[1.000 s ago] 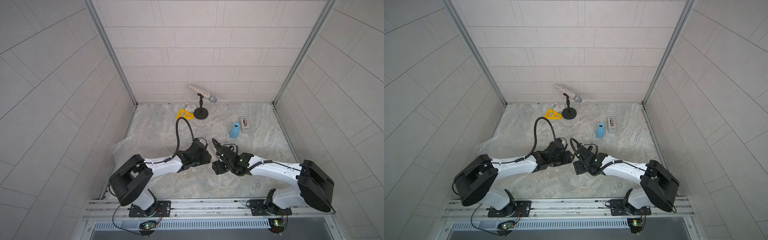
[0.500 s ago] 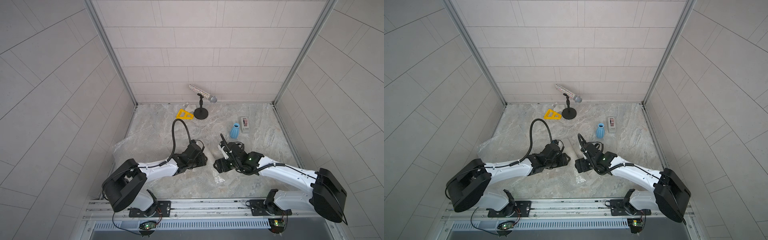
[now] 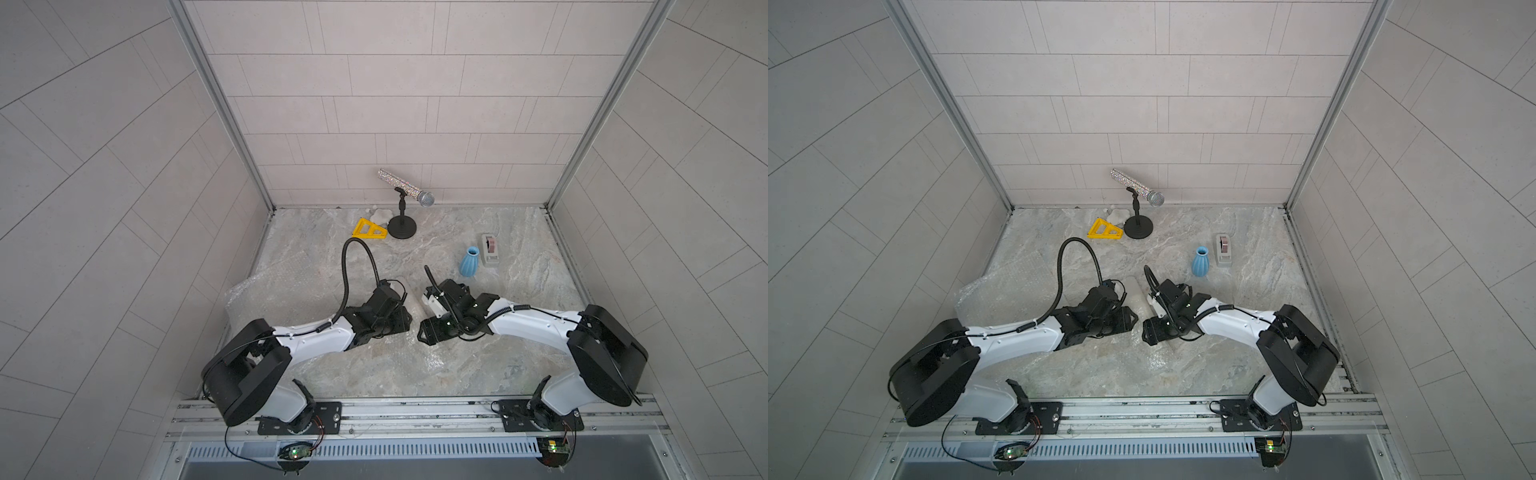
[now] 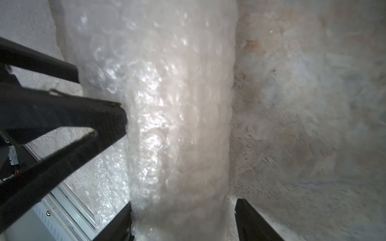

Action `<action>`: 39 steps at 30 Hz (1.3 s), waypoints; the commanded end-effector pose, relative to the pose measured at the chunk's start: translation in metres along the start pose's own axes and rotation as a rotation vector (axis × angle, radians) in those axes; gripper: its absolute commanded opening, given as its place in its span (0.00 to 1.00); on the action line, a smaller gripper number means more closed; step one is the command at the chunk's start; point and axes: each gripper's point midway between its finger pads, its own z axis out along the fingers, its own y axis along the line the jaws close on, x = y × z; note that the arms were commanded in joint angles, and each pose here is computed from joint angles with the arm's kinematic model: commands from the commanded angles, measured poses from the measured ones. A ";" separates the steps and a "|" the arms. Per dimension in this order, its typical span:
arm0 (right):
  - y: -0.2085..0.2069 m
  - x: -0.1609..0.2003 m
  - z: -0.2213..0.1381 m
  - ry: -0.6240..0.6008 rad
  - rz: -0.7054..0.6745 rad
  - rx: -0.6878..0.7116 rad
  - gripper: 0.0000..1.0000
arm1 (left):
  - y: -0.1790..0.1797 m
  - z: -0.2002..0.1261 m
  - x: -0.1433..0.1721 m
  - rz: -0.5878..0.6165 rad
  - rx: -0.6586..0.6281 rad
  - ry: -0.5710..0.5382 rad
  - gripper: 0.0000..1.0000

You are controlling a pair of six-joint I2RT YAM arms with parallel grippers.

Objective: Wrap vases in bubble wrap
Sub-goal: Wrap the vase in bubble wrap.

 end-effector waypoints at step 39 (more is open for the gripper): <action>-0.038 0.026 0.002 -0.011 0.043 0.224 0.69 | 0.037 -0.007 0.000 -0.200 -0.076 -0.046 0.02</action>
